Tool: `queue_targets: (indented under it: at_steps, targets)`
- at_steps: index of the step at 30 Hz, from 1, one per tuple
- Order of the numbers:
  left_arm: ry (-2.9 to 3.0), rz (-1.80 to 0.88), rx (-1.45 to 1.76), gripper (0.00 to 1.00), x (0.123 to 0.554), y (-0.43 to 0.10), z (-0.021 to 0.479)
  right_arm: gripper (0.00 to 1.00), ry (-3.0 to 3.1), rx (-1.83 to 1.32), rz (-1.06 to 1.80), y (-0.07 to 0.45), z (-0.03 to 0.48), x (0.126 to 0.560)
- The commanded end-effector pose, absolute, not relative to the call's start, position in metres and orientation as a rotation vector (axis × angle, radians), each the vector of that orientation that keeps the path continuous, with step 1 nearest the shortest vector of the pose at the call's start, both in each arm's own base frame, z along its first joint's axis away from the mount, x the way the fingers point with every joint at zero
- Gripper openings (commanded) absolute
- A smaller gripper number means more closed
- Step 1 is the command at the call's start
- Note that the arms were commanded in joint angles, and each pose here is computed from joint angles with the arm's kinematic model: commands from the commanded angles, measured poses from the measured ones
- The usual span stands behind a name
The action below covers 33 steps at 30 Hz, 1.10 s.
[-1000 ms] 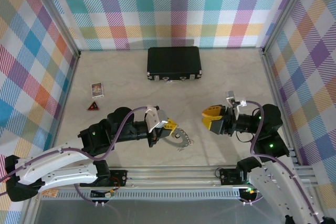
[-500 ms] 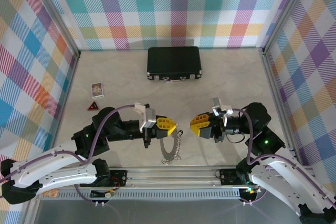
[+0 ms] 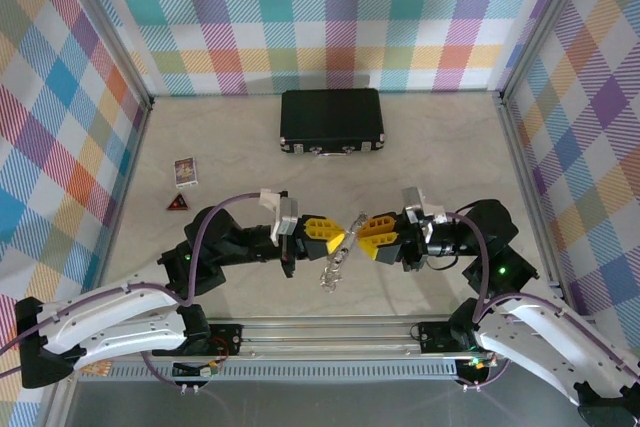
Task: Put the keys on the keyring
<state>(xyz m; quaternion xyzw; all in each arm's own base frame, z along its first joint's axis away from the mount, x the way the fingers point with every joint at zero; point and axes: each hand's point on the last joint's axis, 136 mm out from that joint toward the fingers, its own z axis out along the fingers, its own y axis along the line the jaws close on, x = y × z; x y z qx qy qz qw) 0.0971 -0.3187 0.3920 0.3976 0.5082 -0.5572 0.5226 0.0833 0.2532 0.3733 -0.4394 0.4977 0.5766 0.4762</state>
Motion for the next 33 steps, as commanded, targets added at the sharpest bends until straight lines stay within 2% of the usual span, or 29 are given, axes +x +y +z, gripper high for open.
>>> queue_targets:
  at_steps: [1, 33]
  targets:
    - [1.073, -1.414, 0.898, 0.00, 0.091, -0.312, 0.423, 0.19, 1.141, -1.047, 1.405, 0.252, 0.386, 0.082]
    - [1.108, -1.447, 0.914, 0.00, 0.099, -0.330, 0.405, 0.12, 1.168, -1.004, 1.410, 0.261, 0.381, 0.091]
